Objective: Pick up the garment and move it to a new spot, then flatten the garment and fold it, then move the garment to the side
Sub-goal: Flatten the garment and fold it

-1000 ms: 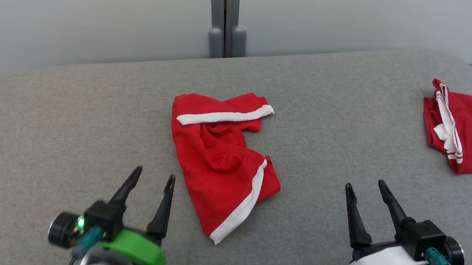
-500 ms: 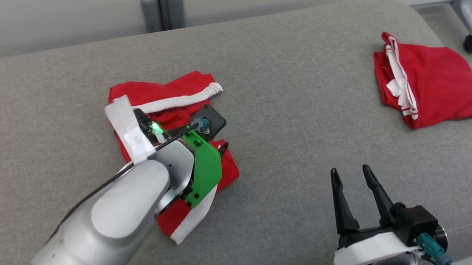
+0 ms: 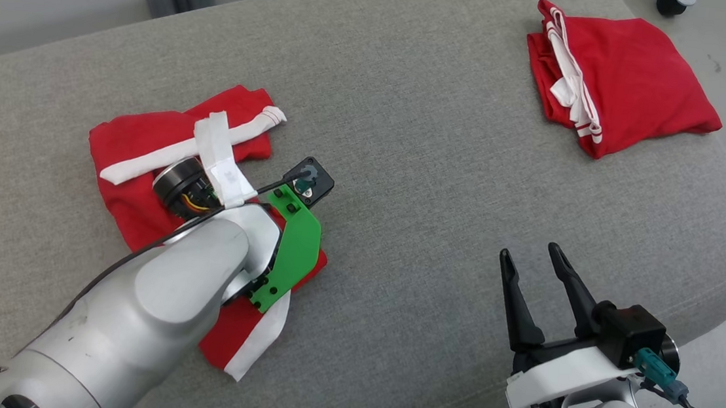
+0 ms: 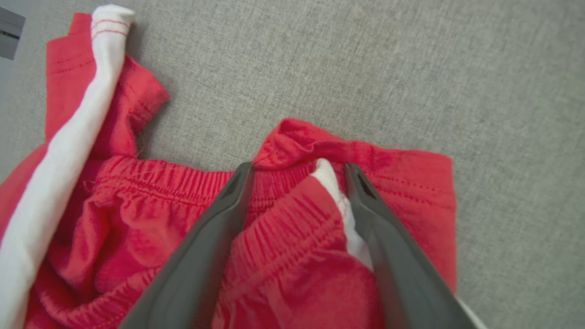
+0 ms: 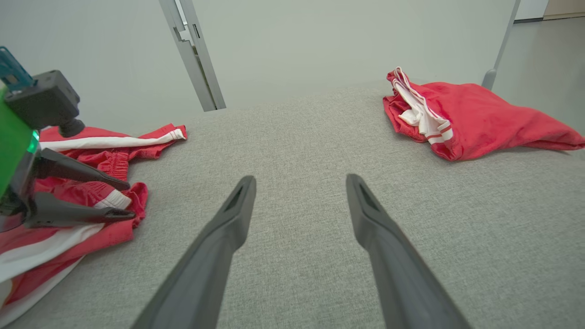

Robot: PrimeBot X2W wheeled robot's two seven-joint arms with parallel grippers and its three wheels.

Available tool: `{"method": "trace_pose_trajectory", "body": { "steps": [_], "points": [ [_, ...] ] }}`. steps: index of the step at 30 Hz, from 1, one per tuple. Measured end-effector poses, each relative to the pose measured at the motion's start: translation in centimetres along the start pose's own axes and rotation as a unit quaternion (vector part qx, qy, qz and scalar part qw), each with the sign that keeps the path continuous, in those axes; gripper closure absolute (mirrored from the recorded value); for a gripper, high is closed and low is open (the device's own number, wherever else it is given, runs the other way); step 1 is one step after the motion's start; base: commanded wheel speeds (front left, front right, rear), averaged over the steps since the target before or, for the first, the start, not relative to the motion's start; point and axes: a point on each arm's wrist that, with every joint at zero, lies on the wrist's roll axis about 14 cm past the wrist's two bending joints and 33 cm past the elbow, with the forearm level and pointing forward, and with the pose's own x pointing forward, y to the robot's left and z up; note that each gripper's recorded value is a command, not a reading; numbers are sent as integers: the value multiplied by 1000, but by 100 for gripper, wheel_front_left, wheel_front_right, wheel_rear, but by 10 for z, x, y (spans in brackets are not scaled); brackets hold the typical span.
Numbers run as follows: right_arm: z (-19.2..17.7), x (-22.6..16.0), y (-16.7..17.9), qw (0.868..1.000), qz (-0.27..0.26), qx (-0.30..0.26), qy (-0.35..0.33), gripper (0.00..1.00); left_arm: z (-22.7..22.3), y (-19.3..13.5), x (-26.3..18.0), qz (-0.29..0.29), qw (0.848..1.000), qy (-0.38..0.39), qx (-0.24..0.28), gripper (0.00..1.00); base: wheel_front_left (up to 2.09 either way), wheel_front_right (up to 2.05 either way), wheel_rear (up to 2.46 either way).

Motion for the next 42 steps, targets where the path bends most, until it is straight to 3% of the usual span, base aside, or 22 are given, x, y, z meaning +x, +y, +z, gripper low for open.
{"method": "trace_pose_trajectory", "body": {
  "steps": [17,18,19,20,22,24,27,31,35,38,42],
  "points": [
    [3,2,7,1000,12,1,-7,0,-1,-1,-20,-1,1000,-9,6,0,0,0,0],
    [3,2,7,1000,13,1,-7,0,0,-2,-21,-1,1000,-11,7,4,0,0,0],
    [3,2,8,1000,15,1,-7,0,1,-3,-22,-1,1000,-13,8,16,0,0,0],
    [3,2,9,1000,16,1,-7,0,1,-4,-23,-1,1000,-14,8,42,0,0,0],
    [3,2,11,1000,19,1,-8,0,3,-6,-25,-3,1000,-17,8,62,0,0,0],
    [3,2,12,1000,21,1,-8,0,3,-11,-26,-10,1000,-18,7,100,0,0,0],
    [2,1,14,1000,23,1,-7,0,4,-21,-28,-25,999,-25,-1,100,0,0,0],
    [2,0,14,1000,24,2,-7,0,33,-19,-37,-31,995,-91,-34,100,0,0,0],
    [2,-1,15,1000,25,2,-7,0,85,3,-59,-5,977,-197,-81,100,0,0,0],
    [2,-3,17,1000,26,7,-8,0,127,33,-84,35,950,-292,-109,100,0,0,0],
    [2,-6,15,1000,23,11,-7,0,172,62,-120,75,901,-407,-129,100,0,0,0]
  ]
}}
